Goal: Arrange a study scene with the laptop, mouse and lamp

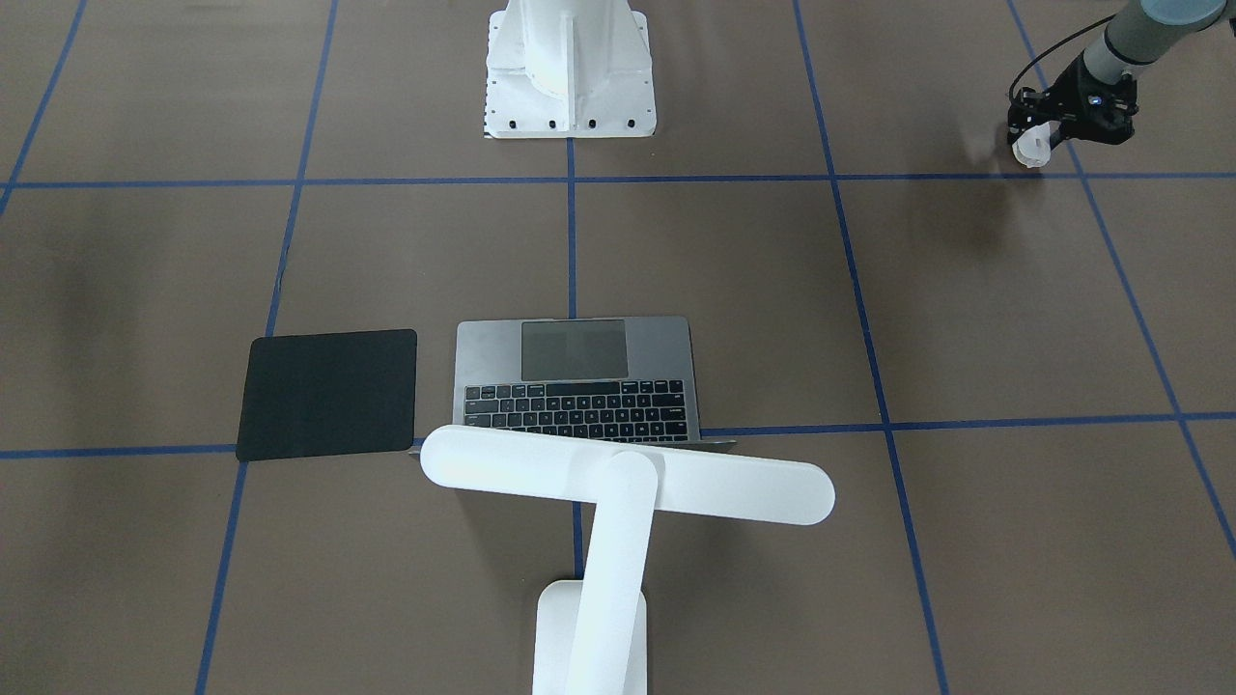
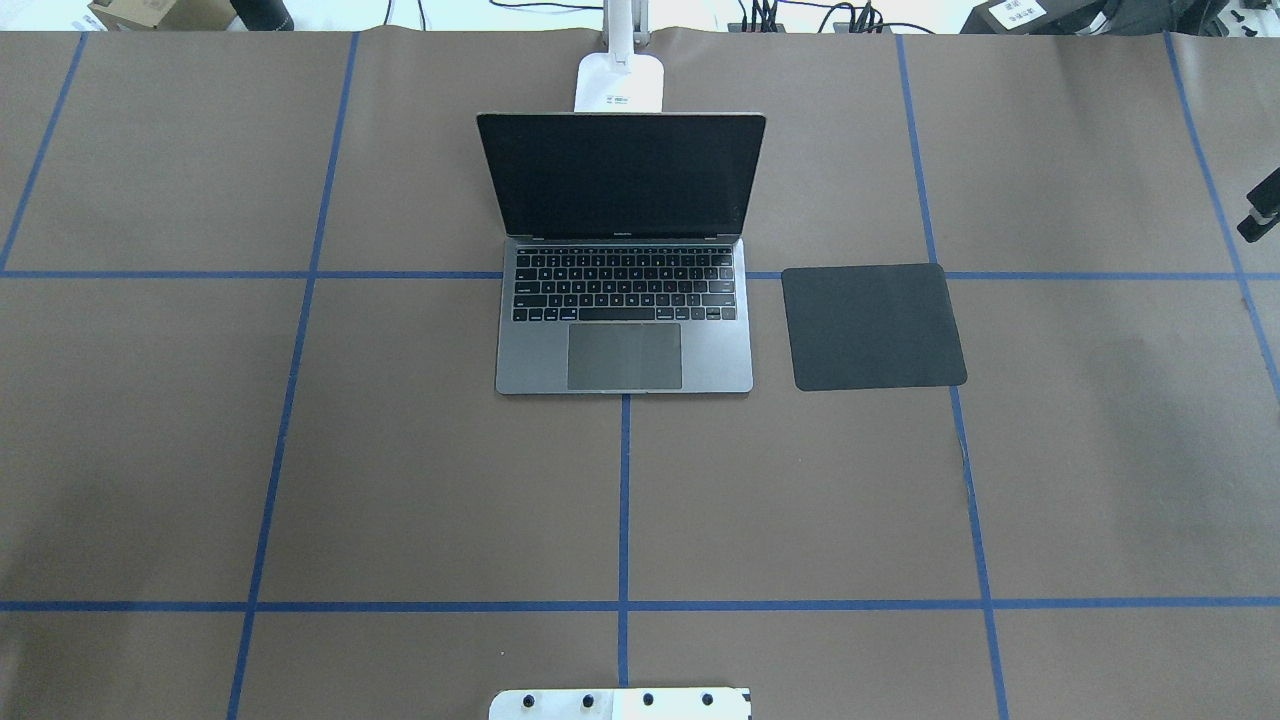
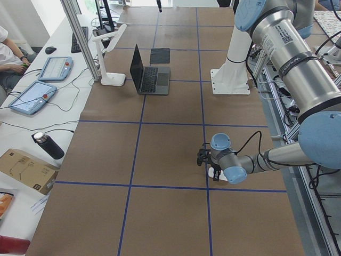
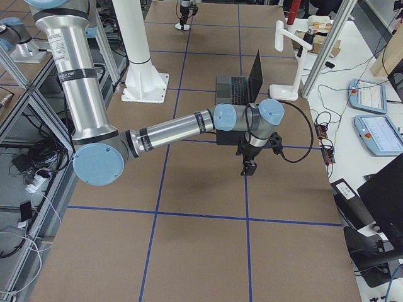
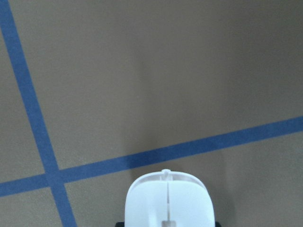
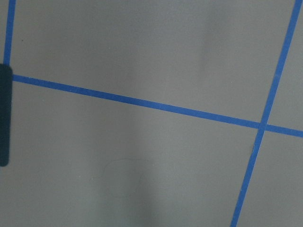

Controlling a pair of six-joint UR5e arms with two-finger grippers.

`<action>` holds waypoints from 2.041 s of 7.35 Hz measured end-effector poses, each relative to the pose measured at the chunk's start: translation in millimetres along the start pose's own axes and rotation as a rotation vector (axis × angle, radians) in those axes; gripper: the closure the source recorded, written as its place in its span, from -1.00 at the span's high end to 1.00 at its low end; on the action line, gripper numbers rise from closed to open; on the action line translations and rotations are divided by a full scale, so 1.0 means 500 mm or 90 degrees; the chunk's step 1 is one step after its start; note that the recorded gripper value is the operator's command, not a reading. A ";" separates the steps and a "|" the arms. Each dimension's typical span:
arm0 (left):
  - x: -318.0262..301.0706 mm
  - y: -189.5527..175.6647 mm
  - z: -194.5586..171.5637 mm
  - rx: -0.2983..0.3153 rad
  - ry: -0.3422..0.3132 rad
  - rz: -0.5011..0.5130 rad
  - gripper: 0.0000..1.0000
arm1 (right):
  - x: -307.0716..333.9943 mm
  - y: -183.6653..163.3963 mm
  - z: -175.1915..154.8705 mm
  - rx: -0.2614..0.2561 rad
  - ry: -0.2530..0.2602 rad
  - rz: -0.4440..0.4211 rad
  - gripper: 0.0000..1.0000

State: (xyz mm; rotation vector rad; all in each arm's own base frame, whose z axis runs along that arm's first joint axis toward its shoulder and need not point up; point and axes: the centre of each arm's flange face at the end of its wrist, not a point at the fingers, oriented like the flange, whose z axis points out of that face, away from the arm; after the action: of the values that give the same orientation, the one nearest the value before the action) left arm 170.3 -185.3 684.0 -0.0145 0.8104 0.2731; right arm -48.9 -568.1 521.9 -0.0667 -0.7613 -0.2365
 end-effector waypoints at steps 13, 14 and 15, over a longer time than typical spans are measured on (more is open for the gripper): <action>0.957 -0.579 -0.262 0.104 0.097 -0.054 0.14 | 0.020 -0.009 0.027 -0.008 -0.001 0.005 0.96; 1.040 -0.631 -0.273 0.107 0.097 -0.086 0.14 | 0.030 -0.015 0.038 -0.004 -0.001 0.001 0.96; 1.113 -0.680 -0.278 0.112 0.097 -0.113 0.14 | 0.037 -0.020 0.048 0.000 -0.001 -0.003 0.96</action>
State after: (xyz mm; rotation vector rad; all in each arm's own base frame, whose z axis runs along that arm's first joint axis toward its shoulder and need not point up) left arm 520.2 -398.7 157.7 0.0582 0.9761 0.0316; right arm -54.2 -577.9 551.8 -0.0657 -0.7628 -0.2411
